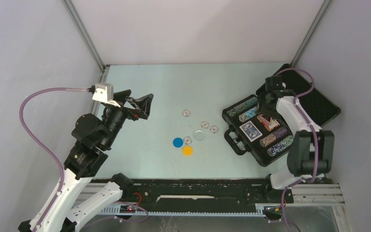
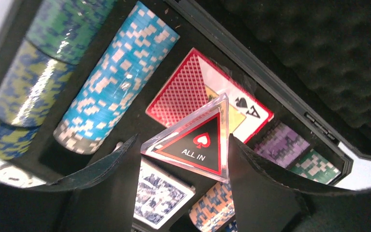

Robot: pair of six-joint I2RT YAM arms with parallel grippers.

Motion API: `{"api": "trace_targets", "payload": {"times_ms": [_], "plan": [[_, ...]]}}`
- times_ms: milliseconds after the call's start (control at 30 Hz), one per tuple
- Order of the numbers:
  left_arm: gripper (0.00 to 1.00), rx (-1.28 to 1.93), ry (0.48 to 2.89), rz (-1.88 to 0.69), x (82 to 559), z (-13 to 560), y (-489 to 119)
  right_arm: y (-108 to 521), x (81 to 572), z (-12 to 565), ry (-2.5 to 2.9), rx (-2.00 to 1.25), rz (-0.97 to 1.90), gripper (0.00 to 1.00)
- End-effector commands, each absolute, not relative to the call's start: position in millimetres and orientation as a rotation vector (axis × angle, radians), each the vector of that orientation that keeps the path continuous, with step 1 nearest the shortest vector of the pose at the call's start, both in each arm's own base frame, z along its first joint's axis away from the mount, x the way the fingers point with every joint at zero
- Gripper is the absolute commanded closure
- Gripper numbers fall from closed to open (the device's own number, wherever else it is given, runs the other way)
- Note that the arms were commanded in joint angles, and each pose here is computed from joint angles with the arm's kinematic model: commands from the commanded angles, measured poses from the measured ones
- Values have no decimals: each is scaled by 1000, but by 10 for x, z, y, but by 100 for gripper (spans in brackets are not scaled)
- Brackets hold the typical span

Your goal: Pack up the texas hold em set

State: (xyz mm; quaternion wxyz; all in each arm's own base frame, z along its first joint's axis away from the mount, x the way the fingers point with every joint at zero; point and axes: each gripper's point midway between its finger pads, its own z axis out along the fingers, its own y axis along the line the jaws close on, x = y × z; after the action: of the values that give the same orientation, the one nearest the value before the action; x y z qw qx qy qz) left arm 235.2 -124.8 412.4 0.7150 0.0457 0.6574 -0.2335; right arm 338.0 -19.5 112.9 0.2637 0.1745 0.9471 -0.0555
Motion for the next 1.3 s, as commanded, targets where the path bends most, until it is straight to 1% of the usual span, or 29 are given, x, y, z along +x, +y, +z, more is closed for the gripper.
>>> {"api": "trace_targets", "payload": {"times_ms": [0, 167, 233, 433, 667, 867, 933, 1033, 1067, 1100, 1167, 1267], "plan": [[0, 121, 1457, -543, 2362, 4065, -1335, -339, 3489, 1151, 2631, 361, -279, 45], [0, 130, 1468, -547, 2379, 4032, -1372, -328, 3623, 1105, 2627, 267, -267, 44], [0, 131, 1468, -549, 2379, 4029, -1377, -385, 3651, 1069, 2634, 264, -313, 44], [0, 131, 1470, -549, 2383, 4021, -1379, -344, 3699, 1078, 2624, 226, -278, 43], [0, 131, 1469, -553, 2380, 4022, -1384, -316, 3684, 1037, 2649, 195, -260, 39], [0, 133, 1465, -557, 2367, 4034, -1388, -235, 3709, 1025, 2653, 175, -201, 31], [0, 135, 1466, -556, 2369, 4034, -1389, -227, 3733, 1003, 2653, 165, -195, 26], [0, 133, 1466, -552, 2373, 4032, -1383, -287, 3707, 991, 2660, 202, -240, 15], [0, 132, 1467, -549, 2376, 4027, -1380, -330, 3686, 1003, 2656, 228, -275, 3], [0, 133, 1468, -548, 2377, 4025, -1381, -368, 3666, 1026, 2649, 246, -304, 1], [0, 133, 1467, -549, 2376, 4028, -1380, -404, 3626, 1113, 2628, 276, -329, 0], [0, 133, 1466, -548, 2373, 4031, -1378, -280, 3562, 1251, 2584, 331, -243, 1]]}}
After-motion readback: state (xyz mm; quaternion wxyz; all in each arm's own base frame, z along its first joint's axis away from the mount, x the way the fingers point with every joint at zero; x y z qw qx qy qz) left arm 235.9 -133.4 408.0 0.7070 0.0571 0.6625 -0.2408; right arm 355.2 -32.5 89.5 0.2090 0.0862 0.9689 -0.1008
